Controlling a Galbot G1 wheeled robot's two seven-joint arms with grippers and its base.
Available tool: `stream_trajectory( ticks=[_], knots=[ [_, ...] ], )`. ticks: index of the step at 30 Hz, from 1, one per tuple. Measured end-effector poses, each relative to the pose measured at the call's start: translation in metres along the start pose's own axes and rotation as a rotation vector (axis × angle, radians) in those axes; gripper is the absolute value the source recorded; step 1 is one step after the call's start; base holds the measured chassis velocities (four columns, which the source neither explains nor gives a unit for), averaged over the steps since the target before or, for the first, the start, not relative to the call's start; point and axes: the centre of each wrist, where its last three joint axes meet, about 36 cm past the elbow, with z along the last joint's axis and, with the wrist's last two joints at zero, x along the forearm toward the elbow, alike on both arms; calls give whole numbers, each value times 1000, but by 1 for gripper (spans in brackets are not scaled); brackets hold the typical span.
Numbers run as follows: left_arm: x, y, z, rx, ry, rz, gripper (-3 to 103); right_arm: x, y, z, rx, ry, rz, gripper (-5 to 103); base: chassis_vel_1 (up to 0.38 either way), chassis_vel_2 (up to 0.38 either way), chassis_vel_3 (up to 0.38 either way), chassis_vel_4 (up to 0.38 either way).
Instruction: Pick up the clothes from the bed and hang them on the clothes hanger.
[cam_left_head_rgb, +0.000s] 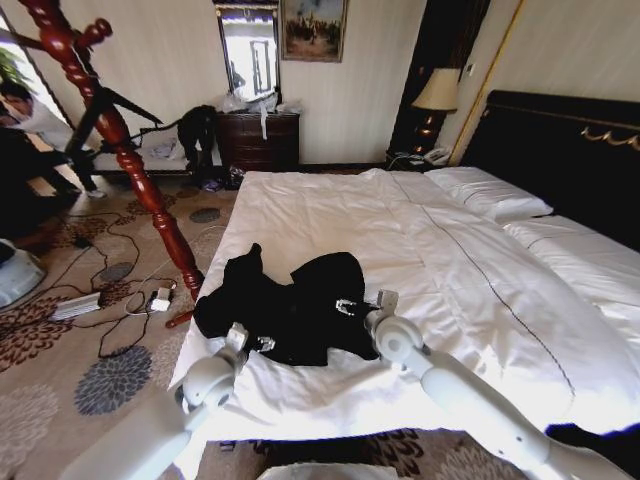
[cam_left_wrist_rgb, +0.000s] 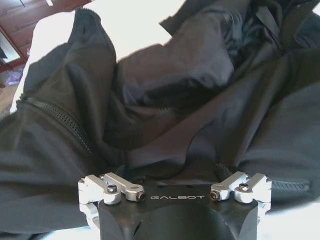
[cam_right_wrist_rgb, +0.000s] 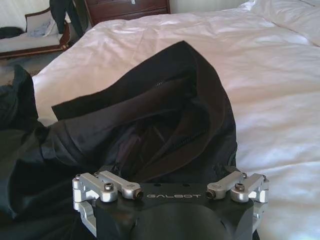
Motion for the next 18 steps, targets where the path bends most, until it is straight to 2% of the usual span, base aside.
stream_trajectory(
  ticks=[3, 7, 8, 11, 12, 13, 15, 16, 18],
  knots=[
    [0, -3, 3, 7, 3, 2, 100, -4, 5, -8, -40, 19, -11, 100, 0, 0, 0, 0],
    [-1, -3, 1, 13, -2, 1, 100, -14, 14, -29, -149, 94, -4, 100, 0, 0, 0, 0],
    [-1, -3, 1, 13, -2, 1, 100, -14, 14, -29, -149, 94, -4, 100, 0, 0, 0, 0],
    [-1, -1, -1, 18, -5, -1, 100, -23, 17, -36, -204, 134, 10, 102, 0, 0, 0, 0],
    [-1, -1, -1, 18, -5, -1, 100, -24, 18, -37, -222, 151, 14, 98, 0, 0, 0, 0],
    [-1, -1, -1, 18, -5, -1, 100, -24, 18, -37, -222, 151, 14, 98, 0, 0, 0, 0],
    [-1, 0, -2, 19, -4, -2, 100, -24, 19, -39, -253, 185, 25, 88, 0, 0, 0, 0],
    [-1, 0, -2, 19, -4, -2, 100, -24, 19, -39, -253, 185, 25, 88, 0, 0, 0, 0],
    [-1, 1, -4, 21, -4, -2, 100, -23, 19, -38, -262, 193, 30, 78, 0, 0, 0, 0]
  ],
)
